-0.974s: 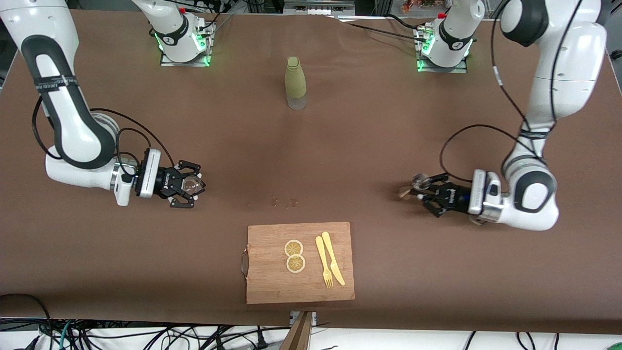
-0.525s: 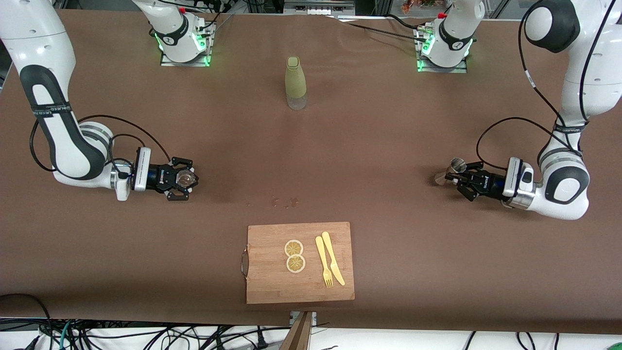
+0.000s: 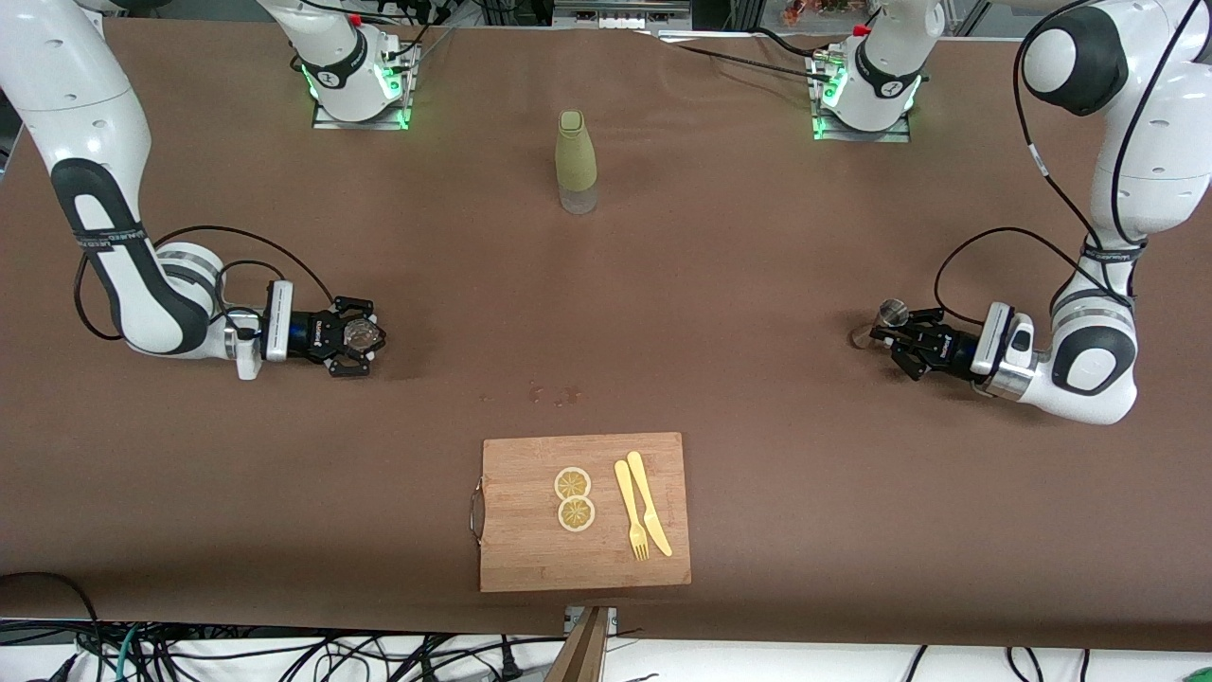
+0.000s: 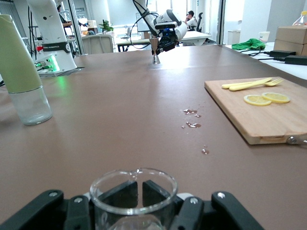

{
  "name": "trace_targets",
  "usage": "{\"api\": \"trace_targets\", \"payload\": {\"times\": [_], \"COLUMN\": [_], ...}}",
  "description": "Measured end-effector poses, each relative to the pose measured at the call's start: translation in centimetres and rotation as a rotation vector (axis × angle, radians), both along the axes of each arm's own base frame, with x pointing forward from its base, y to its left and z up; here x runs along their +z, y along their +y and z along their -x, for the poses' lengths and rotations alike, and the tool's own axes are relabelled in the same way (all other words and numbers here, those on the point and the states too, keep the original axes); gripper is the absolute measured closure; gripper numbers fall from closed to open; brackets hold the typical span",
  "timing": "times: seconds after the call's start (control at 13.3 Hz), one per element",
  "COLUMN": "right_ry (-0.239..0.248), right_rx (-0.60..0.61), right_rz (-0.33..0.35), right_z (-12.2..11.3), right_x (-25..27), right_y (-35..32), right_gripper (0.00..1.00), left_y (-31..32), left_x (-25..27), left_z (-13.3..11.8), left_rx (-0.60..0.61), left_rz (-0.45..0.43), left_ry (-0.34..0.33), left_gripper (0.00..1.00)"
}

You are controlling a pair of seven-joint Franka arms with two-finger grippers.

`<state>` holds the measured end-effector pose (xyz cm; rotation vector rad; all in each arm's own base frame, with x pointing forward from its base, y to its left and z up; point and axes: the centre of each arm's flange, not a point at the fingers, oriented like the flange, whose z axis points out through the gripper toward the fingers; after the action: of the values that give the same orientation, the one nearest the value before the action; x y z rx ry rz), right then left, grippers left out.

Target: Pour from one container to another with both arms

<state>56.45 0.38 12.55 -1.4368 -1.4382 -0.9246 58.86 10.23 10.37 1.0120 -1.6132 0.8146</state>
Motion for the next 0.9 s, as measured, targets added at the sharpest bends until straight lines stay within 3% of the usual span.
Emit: {"api": "trace_targets", "payload": {"times": [0.6, 0.9], "right_ry": [0.034, 0.025], "right_rx": [-0.006, 0.000], "right_rz": [0.000, -0.004], "right_z": [2.1, 2.8], "right_x": [-2.7, -4.1], "right_y": [-1.0, -1.3], "right_gripper": [0.88, 0.88], "left_y": [3.2, 3.6], "left_x": [-0.7, -0.8], "left_z": [1.0, 0.7], "left_rx": [0.006, 0.016], "left_rz": [-0.049, -0.064], "left_ry": [0.001, -0.016], "left_gripper": [0.78, 0.78]}}
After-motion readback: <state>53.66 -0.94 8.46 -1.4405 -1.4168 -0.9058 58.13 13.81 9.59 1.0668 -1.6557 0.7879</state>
